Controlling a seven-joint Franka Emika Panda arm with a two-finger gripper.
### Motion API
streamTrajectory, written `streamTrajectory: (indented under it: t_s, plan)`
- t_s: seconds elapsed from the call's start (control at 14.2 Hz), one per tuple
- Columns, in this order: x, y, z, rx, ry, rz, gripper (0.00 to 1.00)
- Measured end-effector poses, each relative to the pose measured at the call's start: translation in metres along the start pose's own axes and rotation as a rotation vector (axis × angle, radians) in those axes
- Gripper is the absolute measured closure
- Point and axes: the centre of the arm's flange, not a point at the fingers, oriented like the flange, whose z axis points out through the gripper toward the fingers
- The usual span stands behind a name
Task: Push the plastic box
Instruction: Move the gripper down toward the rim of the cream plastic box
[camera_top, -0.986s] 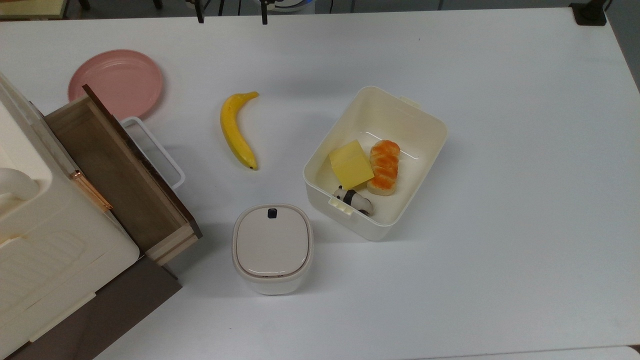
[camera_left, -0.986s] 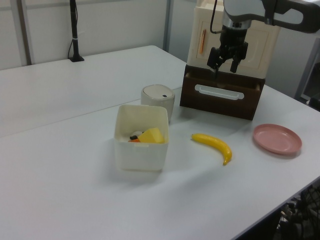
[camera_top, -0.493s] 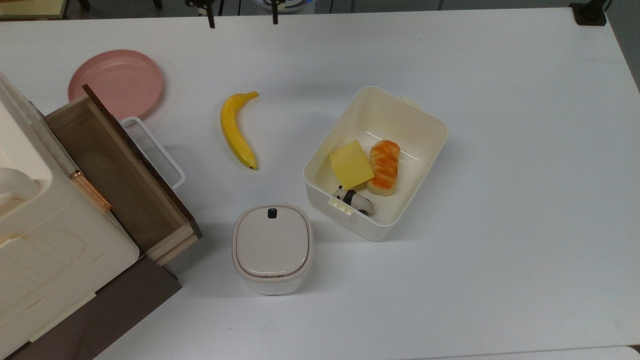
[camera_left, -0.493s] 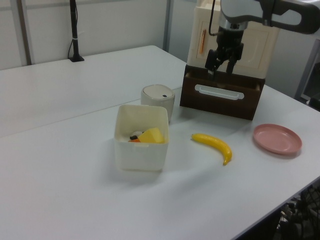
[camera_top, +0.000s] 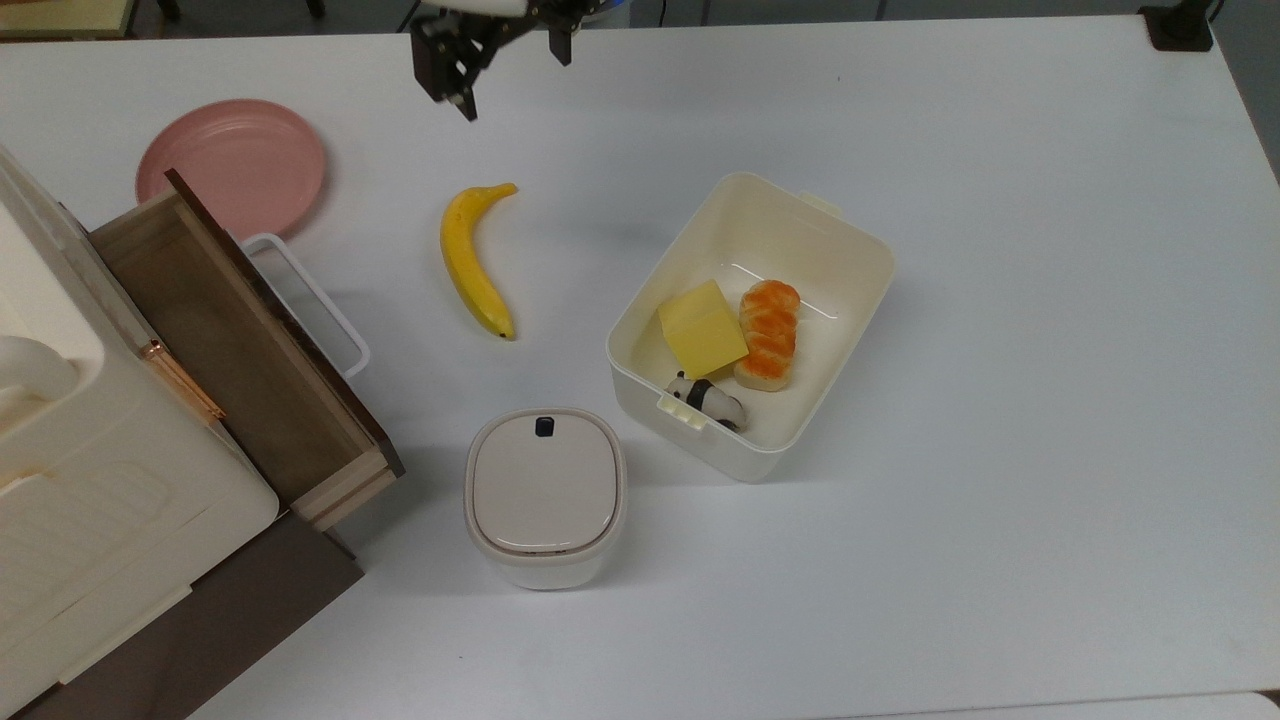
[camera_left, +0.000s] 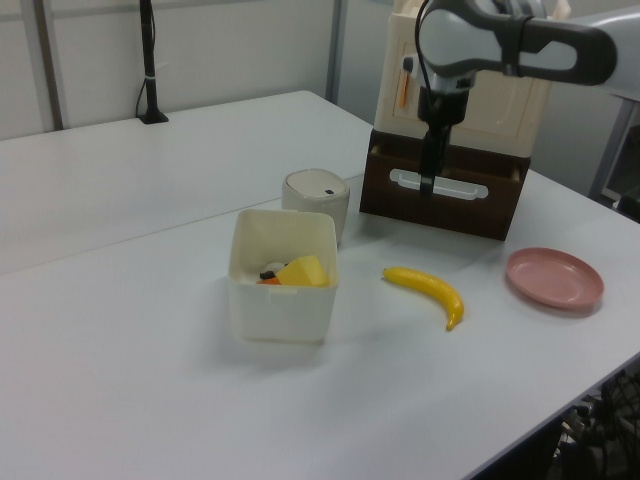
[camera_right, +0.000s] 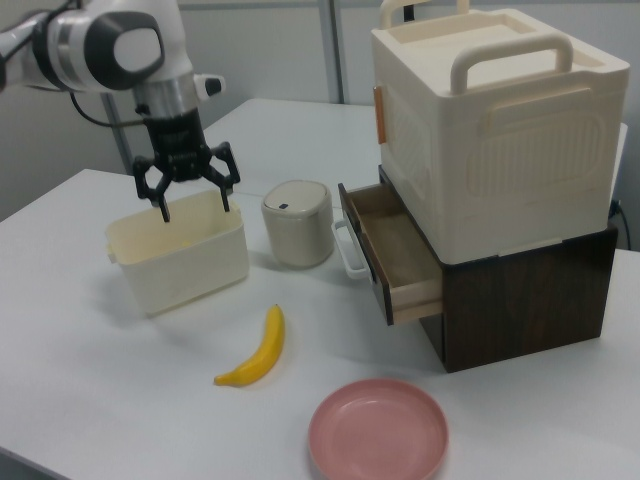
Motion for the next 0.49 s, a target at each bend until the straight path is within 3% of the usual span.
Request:
streamTrajectory:
  t_s: [0.21,0.49]
  plan:
    - [0.023,0.000,0.035,0.009,-0.016,-0.086,0.00]
    - [0.061,0.001,0.081,-0.036,0.033,-0.127,0.00]
